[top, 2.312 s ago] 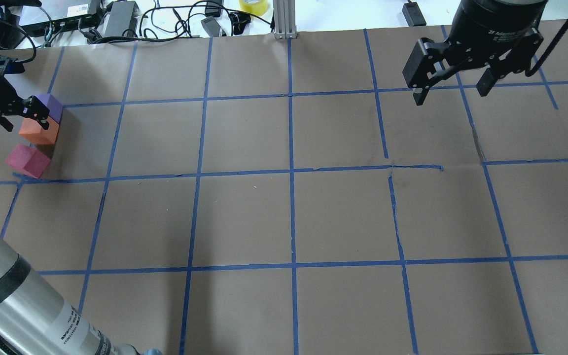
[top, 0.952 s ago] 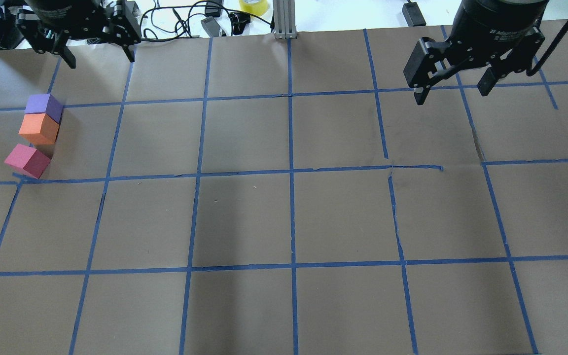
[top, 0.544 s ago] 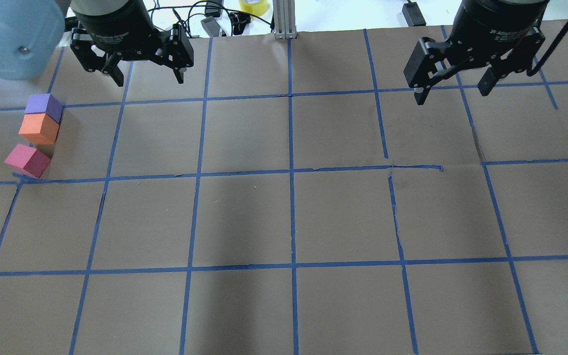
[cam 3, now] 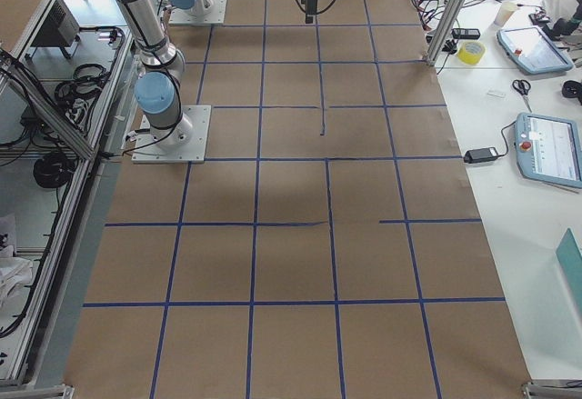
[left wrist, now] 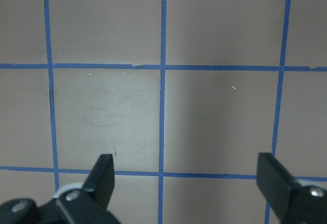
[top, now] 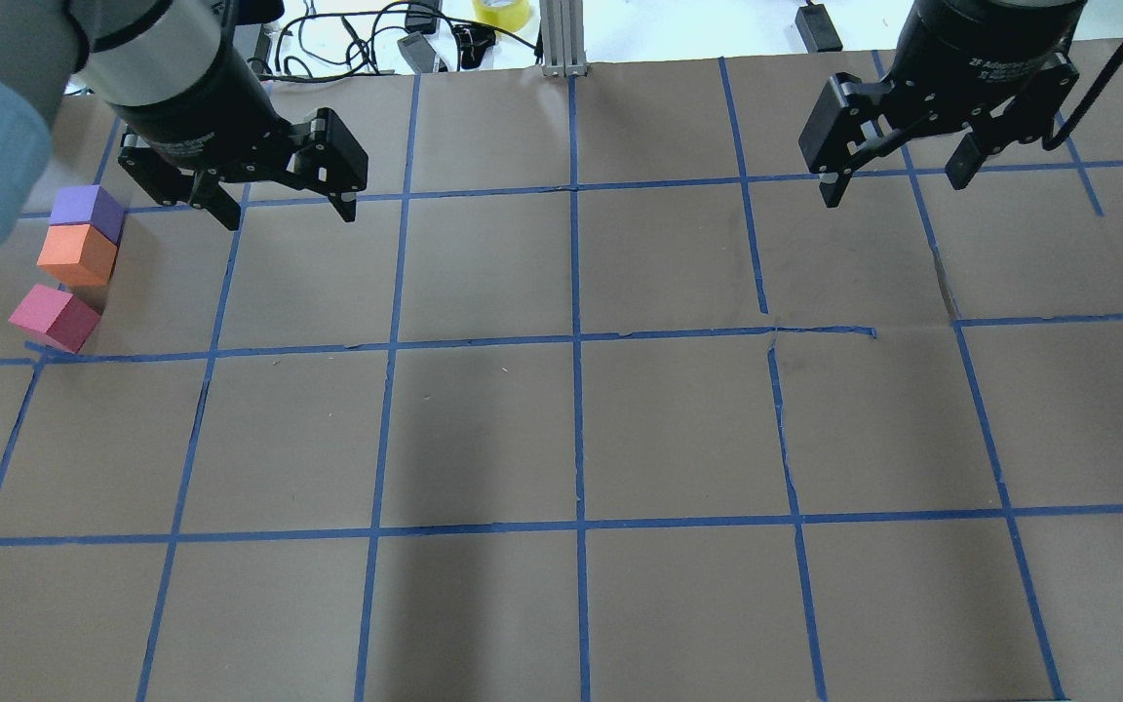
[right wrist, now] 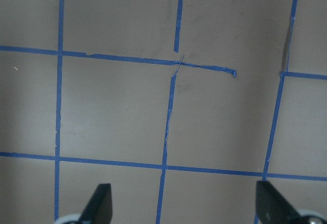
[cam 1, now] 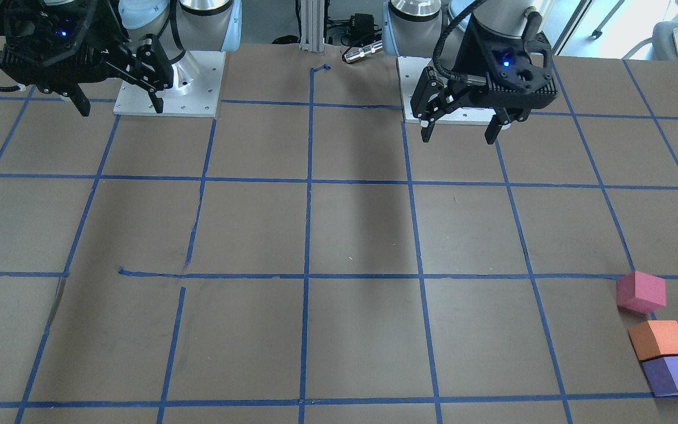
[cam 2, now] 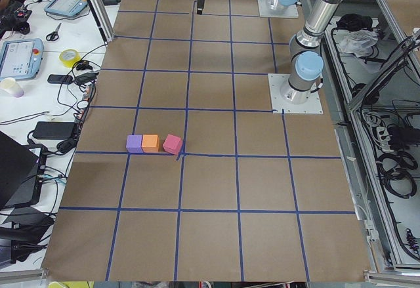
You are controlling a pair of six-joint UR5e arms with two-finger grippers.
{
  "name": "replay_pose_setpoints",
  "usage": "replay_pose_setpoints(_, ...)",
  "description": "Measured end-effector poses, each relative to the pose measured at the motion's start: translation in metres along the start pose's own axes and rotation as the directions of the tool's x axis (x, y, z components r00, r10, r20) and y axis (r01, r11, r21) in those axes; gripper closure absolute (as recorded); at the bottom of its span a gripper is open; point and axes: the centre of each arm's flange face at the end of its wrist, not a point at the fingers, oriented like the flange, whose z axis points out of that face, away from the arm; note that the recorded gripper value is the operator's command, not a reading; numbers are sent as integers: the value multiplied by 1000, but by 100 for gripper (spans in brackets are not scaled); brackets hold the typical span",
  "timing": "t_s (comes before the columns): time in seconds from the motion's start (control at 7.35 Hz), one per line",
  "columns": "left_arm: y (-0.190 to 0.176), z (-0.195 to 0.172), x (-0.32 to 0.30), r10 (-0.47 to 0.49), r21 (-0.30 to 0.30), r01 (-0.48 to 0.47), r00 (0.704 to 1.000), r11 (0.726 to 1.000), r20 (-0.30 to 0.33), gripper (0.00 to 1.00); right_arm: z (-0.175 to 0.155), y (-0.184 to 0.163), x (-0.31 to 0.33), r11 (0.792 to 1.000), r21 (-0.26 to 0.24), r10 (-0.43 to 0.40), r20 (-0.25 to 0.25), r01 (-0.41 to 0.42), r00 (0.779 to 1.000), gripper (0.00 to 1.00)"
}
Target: Arrange blocks in a line
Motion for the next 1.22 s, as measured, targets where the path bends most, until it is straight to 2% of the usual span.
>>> replay_pose_setpoints(0.14, -3, -7, -11, -9, 9, 9, 1000, 1000, -15, 0, 0, 0, 0, 1000, 0, 0, 0, 0, 1000, 0)
replay_pose_setpoints(0.41, -1, -13, -21, -12, 17, 12, 1000, 1000, 27, 0, 0, 0, 0, 1000, 0, 0, 0, 0, 1000, 0)
replay_pose_setpoints(0.95, 3, -10, -25, -15, 10, 15, 998, 1000, 59, 0, 1, -2, 0, 1000, -1, -3, 10, 3, 1000, 0)
replay_pose_setpoints(1.22, 4, -11, -26, -12, 12, 11, 998, 1000, 61, 0, 2, -20, -3, 1000, 24, -3, 89, 1, 996, 0)
